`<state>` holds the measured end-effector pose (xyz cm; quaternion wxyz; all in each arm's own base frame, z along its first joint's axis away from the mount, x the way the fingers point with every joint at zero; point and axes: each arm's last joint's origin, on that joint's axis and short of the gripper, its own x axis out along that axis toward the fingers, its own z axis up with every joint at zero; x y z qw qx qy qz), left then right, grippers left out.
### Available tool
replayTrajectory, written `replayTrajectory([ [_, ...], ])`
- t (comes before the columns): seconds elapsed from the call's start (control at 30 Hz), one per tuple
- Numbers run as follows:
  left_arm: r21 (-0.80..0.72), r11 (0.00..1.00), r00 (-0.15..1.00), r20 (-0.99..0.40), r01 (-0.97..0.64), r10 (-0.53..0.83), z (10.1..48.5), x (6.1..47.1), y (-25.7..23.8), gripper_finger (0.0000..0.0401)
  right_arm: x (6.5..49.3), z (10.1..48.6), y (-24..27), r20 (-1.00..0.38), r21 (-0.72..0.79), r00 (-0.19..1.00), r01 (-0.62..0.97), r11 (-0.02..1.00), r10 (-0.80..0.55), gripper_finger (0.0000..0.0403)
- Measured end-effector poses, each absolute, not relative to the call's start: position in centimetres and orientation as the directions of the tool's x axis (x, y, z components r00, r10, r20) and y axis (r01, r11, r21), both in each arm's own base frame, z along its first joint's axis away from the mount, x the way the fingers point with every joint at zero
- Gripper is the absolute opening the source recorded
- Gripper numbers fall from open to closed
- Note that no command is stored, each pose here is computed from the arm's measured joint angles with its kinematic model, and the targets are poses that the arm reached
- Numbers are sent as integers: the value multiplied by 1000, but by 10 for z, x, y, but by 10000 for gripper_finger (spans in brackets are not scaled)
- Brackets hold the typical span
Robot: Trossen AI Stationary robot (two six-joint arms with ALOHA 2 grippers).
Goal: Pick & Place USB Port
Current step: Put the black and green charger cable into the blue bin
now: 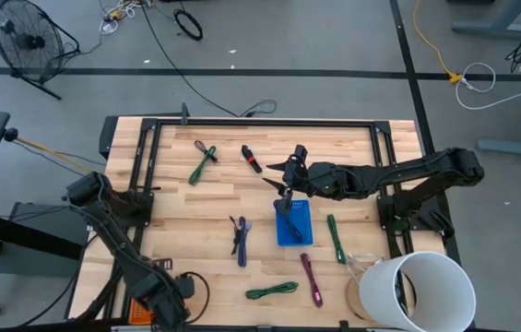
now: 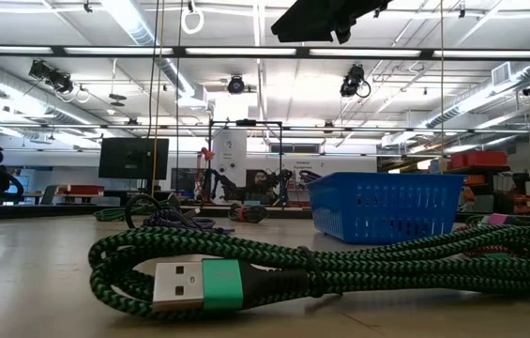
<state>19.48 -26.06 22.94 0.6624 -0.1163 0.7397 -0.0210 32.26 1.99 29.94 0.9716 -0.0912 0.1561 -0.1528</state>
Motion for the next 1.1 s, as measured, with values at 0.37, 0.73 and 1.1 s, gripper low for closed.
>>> replayTrajectory([
  [0.37, 428, 887, 340, -820, -171, 461, 278, 181, -190, 33, 323, 299, 20, -275, -225, 905, 268, 937, -325, 169],
  [0.73, 548, 749, 348, -666, -371, 660, 293, 196, -92, 32, 323, 299, 20, -278, -226, 904, 267, 937, -325, 169],
  [1.1, 328, 815, 433, -719, -478, 544, 257, 192, 5, 32, 323, 299, 20, -278, -232, 904, 265, 936, -325, 169],
])
